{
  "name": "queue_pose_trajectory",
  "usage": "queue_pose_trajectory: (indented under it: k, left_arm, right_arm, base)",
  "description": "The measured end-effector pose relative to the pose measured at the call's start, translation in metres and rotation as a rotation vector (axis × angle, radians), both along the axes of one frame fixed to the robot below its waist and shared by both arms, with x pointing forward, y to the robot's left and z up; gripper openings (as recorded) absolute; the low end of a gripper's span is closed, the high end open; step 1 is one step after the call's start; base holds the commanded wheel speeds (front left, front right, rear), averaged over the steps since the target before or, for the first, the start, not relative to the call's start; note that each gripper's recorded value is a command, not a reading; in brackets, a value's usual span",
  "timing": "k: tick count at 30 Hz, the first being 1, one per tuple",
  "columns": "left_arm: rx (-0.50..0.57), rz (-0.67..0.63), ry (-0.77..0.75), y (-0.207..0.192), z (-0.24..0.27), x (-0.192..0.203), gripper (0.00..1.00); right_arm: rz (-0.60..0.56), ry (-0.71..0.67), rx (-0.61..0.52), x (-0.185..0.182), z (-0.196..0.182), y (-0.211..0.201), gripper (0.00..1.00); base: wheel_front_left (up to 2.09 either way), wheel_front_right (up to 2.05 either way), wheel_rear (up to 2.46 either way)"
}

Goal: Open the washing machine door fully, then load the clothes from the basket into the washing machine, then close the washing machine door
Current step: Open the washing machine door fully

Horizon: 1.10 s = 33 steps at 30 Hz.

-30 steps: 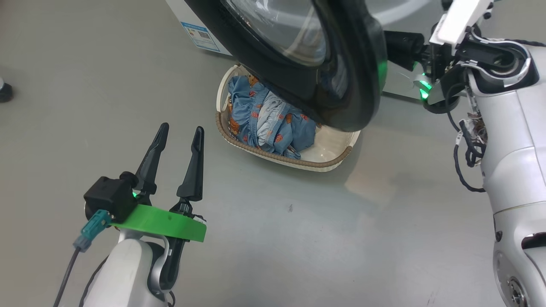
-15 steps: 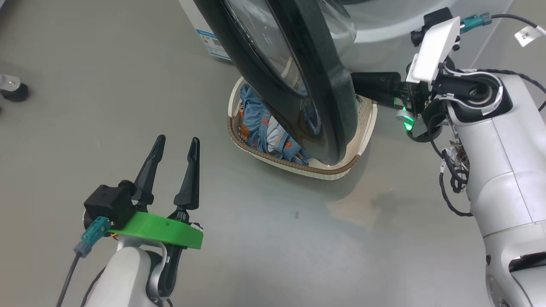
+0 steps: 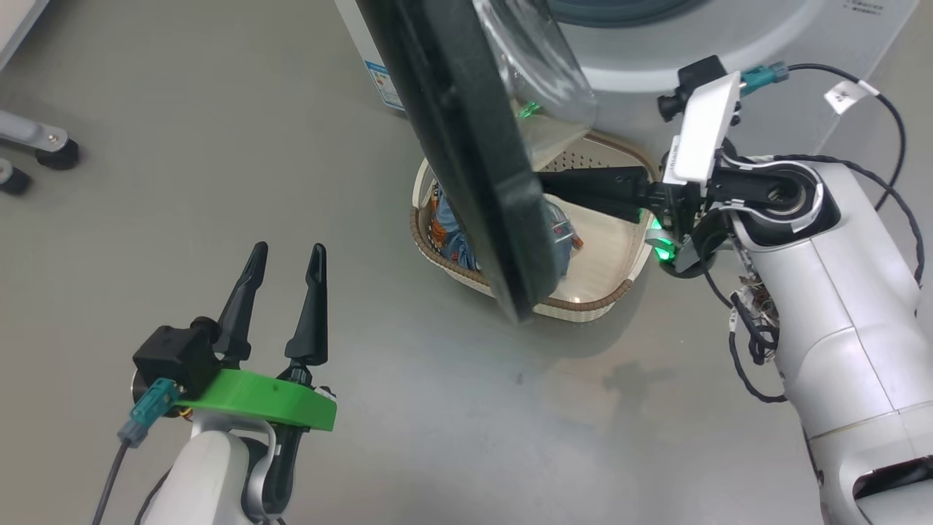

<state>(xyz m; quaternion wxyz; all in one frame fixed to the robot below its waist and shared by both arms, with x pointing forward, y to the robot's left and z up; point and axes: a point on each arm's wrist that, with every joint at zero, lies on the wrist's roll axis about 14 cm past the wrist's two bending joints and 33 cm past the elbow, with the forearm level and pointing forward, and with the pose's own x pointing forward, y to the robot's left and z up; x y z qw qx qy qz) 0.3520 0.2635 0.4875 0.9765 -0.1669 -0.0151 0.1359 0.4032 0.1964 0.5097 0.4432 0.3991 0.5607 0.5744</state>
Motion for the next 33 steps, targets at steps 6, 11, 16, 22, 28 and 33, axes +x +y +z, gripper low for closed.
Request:
queue_pose_trajectory:
  k: [6,11,16,22,28,33]
  left_arm:
    - [0.001,0.018,-0.008,0.005,0.003,-0.004,1.00]
    - [-0.001,0.023,-0.011,0.006,0.004,-0.006,1.00]
    - [-0.002,0.033,-0.011,0.009,0.004,-0.010,1.00]
    - [0.002,0.045,-0.008,0.012,0.003,-0.014,1.00]
    - [0.003,0.053,-0.008,0.014,0.004,-0.016,1.00]
    - [0.004,0.063,-0.009,0.017,0.004,-0.019,1.00]
  right_arm:
    - [0.066,0.032,0.079,-0.025,0.019,0.007,0.00]
    - [0.099,0.039,0.112,-0.043,0.028,0.012,0.00]
    - [0.114,0.049,0.119,-0.059,0.030,0.015,0.00]
    - [0.111,0.043,0.127,-0.071,0.034,0.022,0.00]
    - [0.113,0.045,0.134,-0.082,0.037,0.029,0.00]
    - [0.110,0.049,0.135,-0.089,0.038,0.034,0.00]
  base:
    - [0.00,0.00,0.00]
    - [0.00,0.00,0.00]
    - [0.00,0.00,0.00]
    - [0.00,0.00,0.00]
    - [0.00,0.00,0.00]
    - [0.00,0.00,0.00]
